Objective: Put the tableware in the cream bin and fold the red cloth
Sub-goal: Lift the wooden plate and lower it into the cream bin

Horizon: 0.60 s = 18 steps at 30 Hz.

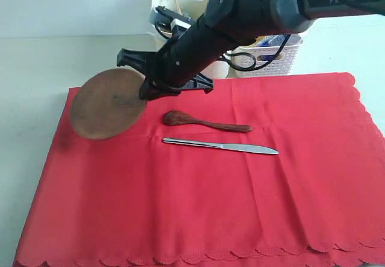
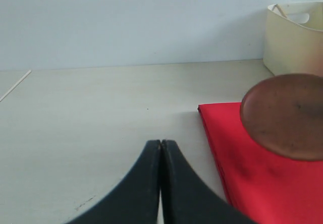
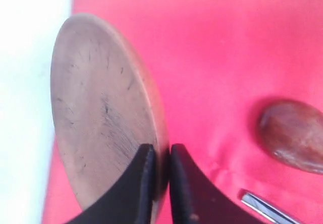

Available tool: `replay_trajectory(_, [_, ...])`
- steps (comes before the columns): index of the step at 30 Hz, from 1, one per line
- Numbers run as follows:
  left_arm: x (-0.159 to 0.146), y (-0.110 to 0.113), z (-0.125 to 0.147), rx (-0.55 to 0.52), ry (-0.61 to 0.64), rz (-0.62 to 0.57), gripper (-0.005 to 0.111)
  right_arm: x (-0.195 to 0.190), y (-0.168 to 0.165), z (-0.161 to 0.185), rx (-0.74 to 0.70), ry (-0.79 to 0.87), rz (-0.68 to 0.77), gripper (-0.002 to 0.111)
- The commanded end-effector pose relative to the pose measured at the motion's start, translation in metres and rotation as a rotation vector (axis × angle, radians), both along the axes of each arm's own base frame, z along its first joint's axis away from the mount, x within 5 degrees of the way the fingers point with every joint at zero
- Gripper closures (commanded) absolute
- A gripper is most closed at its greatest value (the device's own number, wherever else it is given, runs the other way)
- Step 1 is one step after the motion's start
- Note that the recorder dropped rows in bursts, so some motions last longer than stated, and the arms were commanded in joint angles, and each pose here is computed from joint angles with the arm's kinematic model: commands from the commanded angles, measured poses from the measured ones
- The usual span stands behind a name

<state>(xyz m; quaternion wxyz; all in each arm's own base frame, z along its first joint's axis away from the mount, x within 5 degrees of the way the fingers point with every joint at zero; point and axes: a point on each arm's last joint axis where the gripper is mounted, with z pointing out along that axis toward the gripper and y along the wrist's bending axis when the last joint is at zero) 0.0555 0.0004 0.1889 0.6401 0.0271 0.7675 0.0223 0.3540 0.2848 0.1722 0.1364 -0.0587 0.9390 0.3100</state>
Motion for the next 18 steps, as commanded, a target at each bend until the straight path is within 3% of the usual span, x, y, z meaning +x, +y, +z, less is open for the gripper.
replay_trajectory(1, [0.000,0.000,0.001,-0.009,-0.008,0.001,0.104,0.004,-0.007,0.034,0.059,-0.092,-0.037,0.108])
replay_trajectory(9, [0.000,0.000,0.001,-0.012,-0.008,0.002,0.104,0.023,-0.045,0.069,0.142,-0.129,-0.164,0.108])
replay_trajectory(18, [0.000,0.000,0.001,-0.010,-0.008,0.002,0.104,0.051,-0.094,0.075,0.197,-0.117,-0.330,0.108])
